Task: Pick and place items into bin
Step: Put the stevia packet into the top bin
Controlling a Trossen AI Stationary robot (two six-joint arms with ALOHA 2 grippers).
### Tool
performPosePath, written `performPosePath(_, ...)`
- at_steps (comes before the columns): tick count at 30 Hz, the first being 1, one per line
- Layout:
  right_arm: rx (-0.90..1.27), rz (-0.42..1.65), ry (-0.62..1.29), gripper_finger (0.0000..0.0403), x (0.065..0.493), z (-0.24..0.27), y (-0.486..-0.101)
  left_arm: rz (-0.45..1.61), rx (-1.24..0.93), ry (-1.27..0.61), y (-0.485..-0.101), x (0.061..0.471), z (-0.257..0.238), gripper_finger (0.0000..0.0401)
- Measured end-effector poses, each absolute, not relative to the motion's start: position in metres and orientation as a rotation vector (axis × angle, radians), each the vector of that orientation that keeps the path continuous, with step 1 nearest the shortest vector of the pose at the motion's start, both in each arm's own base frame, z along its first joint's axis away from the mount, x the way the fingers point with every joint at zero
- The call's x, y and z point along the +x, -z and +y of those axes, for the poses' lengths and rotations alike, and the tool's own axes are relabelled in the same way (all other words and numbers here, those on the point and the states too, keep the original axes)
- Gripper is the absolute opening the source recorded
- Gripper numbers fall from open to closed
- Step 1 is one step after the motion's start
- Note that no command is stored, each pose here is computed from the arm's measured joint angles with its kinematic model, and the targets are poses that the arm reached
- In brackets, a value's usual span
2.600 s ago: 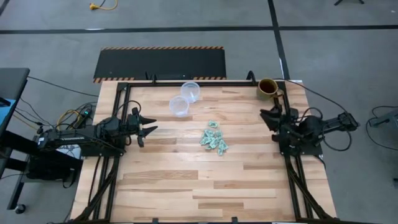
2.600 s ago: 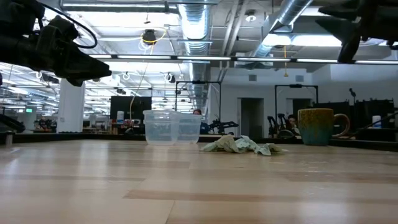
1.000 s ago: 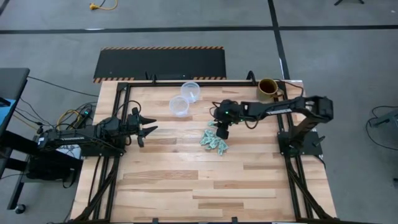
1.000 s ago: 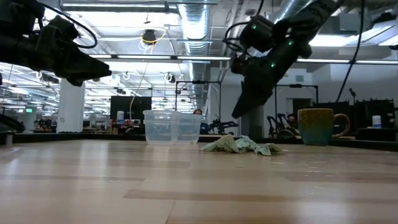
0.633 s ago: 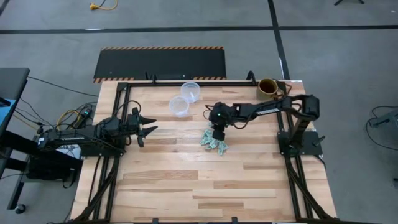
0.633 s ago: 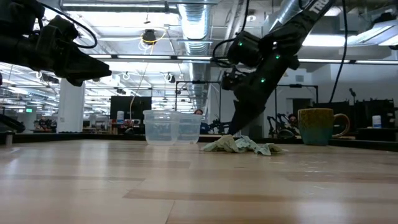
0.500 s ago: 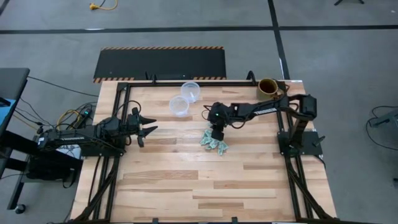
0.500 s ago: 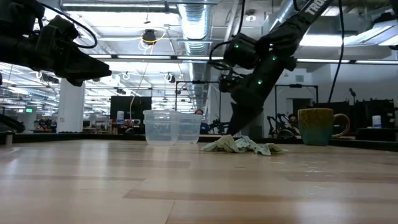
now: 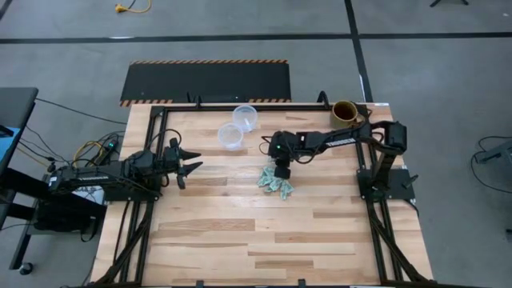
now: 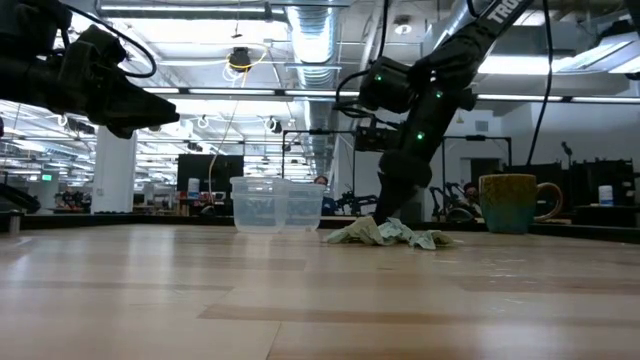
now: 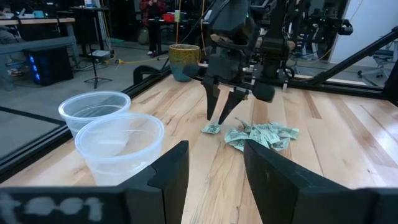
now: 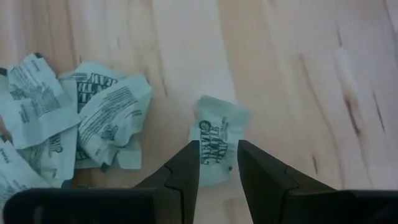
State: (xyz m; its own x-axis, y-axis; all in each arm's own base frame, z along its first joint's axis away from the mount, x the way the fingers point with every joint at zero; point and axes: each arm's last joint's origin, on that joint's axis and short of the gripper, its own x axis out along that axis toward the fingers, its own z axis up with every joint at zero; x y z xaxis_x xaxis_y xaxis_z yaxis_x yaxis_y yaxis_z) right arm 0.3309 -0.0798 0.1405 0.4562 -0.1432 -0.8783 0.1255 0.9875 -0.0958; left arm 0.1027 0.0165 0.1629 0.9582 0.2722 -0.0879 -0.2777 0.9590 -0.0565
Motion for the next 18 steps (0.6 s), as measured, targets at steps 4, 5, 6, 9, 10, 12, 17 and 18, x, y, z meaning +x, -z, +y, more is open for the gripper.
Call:
performPosePath(4, -0.014, 1.081, 0.170, 0.0102, 0.331, -0.082, -0.141, 0.079, -0.069, -0.280, -0.163, 0.103, 0.017, 0.0143)
performPosePath(5, -0.015, 1.082, 0.169, 0.0102, 0.331, -0.082, -0.140, 0.079, -0.069, -0.279, -0.163, 0.103, 0.017, 0.0143)
performPosePath(6, -0.015, 1.086, 0.168, 0.0102, 0.331, -0.082, -0.138, 0.080, -0.069, -0.280, -0.163, 0.103, 0.017, 0.0143)
performPosePath(9, -0.024, 1.117, 0.149, 0.0102, 0.332, -0.082, -0.129, 0.079, -0.069, -0.280, -0.163, 0.103, 0.017, 0.0143)
performPosePath(10, -0.029, 1.119, 0.142, 0.0102, 0.333, -0.081, -0.126, 0.079, -0.069, -0.280, -0.163, 0.103, 0.017, 0.0143)
performPosePath(12, -0.030, 1.122, 0.140, 0.0102, 0.335, -0.081, -0.123, 0.079, -0.068, -0.280, -0.163, 0.103, 0.017, 0.0143)
performPosePath(17, -0.034, 1.120, 0.139, 0.0102, 0.337, -0.080, -0.119, 0.079, -0.068, -0.281, -0.163, 0.103, 0.017, 0.0143)
performPosePath(18, -0.034, 1.121, 0.139, 0.0102, 0.337, -0.080, -0.119, 0.080, -0.068, -0.281, -0.163, 0.103, 0.017, 0.0143)
